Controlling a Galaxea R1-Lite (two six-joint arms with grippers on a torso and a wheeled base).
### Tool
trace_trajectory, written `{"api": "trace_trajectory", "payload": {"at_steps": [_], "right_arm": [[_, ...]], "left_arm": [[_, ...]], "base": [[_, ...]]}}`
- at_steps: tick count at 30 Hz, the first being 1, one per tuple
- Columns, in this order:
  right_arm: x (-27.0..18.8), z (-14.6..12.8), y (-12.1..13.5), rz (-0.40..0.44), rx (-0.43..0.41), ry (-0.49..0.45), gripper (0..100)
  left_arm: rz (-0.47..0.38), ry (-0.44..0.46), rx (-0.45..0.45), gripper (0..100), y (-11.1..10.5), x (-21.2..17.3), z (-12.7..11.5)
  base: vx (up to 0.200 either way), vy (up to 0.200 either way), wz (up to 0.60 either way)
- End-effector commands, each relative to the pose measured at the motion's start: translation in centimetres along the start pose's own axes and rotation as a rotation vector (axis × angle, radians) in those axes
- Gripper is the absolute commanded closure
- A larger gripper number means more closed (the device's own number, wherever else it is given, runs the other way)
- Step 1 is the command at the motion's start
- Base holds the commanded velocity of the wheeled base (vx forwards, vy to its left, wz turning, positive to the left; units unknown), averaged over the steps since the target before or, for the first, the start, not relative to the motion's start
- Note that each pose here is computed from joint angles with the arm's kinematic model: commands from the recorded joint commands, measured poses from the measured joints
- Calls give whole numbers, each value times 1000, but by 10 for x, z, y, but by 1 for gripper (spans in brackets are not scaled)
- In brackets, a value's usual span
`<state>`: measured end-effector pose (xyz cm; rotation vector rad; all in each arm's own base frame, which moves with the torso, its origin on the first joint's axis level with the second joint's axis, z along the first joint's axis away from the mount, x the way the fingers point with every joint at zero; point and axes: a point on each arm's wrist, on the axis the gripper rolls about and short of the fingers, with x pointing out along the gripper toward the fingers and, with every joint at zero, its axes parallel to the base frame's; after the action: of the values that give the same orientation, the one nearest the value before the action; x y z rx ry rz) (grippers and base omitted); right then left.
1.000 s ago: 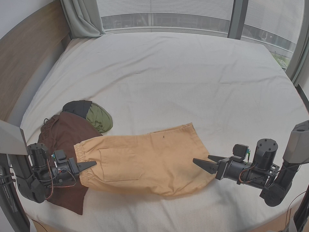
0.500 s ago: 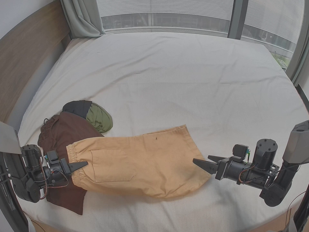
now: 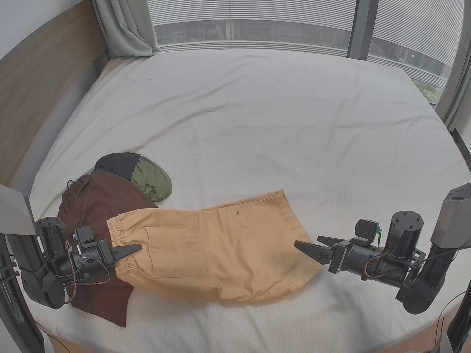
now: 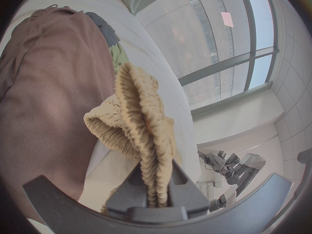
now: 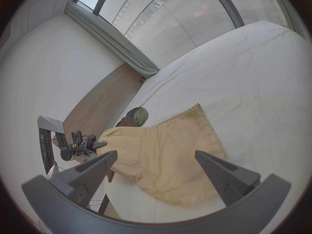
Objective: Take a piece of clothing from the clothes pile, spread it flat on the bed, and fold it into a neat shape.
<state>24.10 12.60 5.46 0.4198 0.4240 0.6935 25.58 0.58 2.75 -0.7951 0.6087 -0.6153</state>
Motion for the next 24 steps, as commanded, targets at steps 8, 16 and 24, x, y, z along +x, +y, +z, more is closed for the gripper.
{"api": "trace_trajectory", "payload": {"at_steps": [8, 16, 24], "right_arm": [[0, 0, 0, 1, 0, -2, 0], [0, 1, 0, 1, -1, -5, 0], [0, 2, -1, 0, 0, -6, 0]], "left_arm": [[-30, 20, 44, 100, -16, 13, -3], [-49, 19, 52, 100, -27, 30, -3], [-79, 24, 73, 100, -44, 52, -7]], "base": [[0, 0, 0], [0, 0, 0], [0, 0, 0]]}}
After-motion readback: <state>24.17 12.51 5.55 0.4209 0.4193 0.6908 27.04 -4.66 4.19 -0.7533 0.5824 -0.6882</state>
